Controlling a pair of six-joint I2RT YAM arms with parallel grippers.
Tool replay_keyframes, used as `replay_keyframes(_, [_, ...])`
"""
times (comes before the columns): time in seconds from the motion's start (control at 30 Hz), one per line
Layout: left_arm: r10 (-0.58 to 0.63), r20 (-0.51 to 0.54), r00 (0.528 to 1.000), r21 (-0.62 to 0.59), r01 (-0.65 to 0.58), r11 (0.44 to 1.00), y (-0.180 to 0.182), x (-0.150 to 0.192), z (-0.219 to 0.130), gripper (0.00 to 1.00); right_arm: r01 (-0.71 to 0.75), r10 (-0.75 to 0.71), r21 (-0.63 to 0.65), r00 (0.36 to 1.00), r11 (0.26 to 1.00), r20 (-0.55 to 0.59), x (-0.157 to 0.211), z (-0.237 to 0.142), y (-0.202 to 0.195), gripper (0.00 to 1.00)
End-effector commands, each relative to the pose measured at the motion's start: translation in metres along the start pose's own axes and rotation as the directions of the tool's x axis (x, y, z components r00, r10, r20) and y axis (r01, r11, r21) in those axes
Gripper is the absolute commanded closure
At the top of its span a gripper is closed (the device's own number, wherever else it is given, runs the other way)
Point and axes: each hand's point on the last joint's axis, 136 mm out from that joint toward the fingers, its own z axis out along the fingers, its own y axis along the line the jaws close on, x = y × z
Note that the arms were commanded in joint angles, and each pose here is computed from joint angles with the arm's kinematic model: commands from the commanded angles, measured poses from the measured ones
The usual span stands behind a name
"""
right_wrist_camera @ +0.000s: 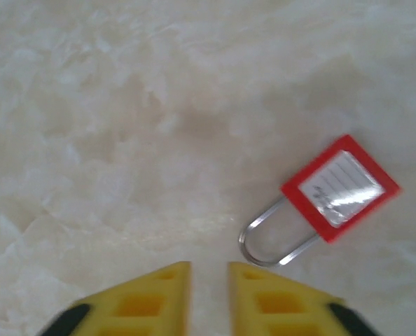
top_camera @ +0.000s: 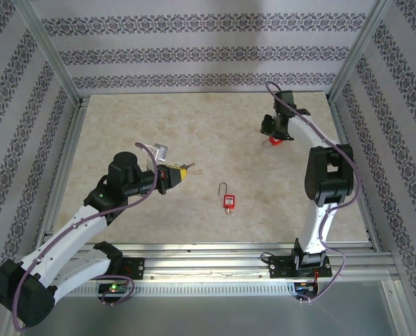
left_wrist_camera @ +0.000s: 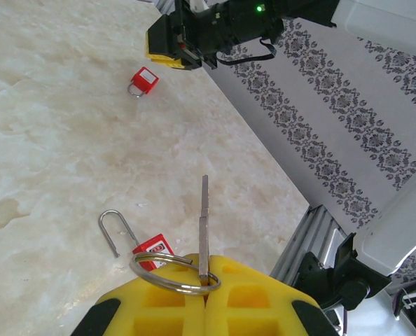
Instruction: Unlock with the key
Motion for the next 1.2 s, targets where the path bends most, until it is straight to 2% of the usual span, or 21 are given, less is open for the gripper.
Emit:
replay_keyframes(0.0, [0.013, 0.011, 1.000, -0.012, -0.012, 1.000, -0.001, 0.002, -0.005, 1.00, 0.014, -0.012, 0.051, 0.999, 0.999, -0.047, 0.004, 0.015, -0.002, 0.86])
replay_keyframes(0.1, [0.008, 0.014, 1.000, -0.022, -0.007, 1.000, 0.000, 0.004, -0.008, 1.00, 0.024, -0.019, 0.084, 0.998, 0.996, -0.061, 0.004, 0.030, -0.005, 0.91])
replay_keyframes(0.33, [-0.001, 0.037, 0.999, -0.048, 0.003, 0.999, 0.004, 0.007, -0.015, 1.00, 0.052, -0.041, 0.121, 0.995, 0.991, -0.095, 0.017, 0.051, -0.017, 0.93])
replay_keyframes(0.63, [0.001, 0.043, 0.999, -0.066, 0.002, 0.998, 0.008, 0.006, -0.014, 1.00, 0.050, -0.025, 0.178, 0.990, 0.983, -0.138, 0.039, 0.056, -0.038, 0.95])
replay_keyframes(0.93, [-0.003, 0.041, 0.999, -0.088, 0.007, 0.996, 0.013, 0.009, -0.016, 1.00, 0.054, -0.014, 0.219, 0.983, 0.974, -0.182, 0.053, 0.039, -0.054, 0.92])
replay_keyframes(1.17, [0.004, 0.053, 0.999, -0.091, 0.001, 0.996, 0.013, 0.007, -0.017, 1.00, 0.065, -0.006, 0.293, 0.981, 0.954, -0.196, 0.071, 0.014, -0.093, 0.88])
